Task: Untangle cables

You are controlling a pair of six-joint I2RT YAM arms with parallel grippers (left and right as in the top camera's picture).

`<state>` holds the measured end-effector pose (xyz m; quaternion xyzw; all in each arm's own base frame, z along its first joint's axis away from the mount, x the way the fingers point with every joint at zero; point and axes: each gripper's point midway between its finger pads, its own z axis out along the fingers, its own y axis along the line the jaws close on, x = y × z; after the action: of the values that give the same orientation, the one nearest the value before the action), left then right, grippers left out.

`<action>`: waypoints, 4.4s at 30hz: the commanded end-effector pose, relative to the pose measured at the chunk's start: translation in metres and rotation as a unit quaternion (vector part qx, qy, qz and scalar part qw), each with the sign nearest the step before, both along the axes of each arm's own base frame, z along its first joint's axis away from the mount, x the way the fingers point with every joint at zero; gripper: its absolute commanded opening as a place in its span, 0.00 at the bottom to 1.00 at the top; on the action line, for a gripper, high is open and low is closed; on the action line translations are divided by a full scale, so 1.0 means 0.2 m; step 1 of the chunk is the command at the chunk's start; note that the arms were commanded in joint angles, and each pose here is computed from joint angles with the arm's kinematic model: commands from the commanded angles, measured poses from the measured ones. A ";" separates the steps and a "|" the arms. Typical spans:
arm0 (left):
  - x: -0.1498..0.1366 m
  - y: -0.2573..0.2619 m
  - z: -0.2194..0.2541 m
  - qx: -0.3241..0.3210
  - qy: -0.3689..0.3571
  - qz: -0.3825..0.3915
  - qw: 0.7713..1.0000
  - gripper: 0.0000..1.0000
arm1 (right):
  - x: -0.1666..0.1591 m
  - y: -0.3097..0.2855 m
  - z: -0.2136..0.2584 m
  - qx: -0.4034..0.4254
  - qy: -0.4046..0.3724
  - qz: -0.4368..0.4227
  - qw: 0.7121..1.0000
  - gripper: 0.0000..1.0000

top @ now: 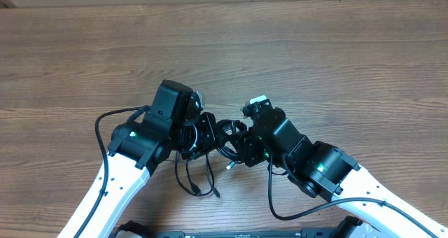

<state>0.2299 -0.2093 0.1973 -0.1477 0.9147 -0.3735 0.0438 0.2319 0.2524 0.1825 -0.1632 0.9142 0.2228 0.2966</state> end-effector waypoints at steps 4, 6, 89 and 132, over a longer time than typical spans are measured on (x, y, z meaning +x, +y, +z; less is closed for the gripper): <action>0.07 0.05 0.05 -0.010 -0.021 0.020 1.000 0.04 | -0.10 0.02 0.23 0.074 -0.022 0.032 0.997 0.54; 0.10 0.08 0.06 -0.014 -0.015 0.043 0.999 0.04 | -0.15 0.02 0.31 0.101 -0.028 0.052 0.993 0.53; 0.12 -0.09 0.19 -0.045 -0.151 -0.078 0.984 0.04 | -0.26 0.03 0.36 0.201 0.160 -0.077 0.963 0.04; 0.14 -0.12 0.24 -0.074 -0.150 -0.069 0.983 0.04 | -0.05 0.08 0.18 0.179 0.182 -0.109 0.961 0.04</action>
<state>0.2534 -0.2309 0.2312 -0.0450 0.8823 -0.4530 0.1196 0.2298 0.2610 0.2030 0.0994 0.9168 0.3477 0.1693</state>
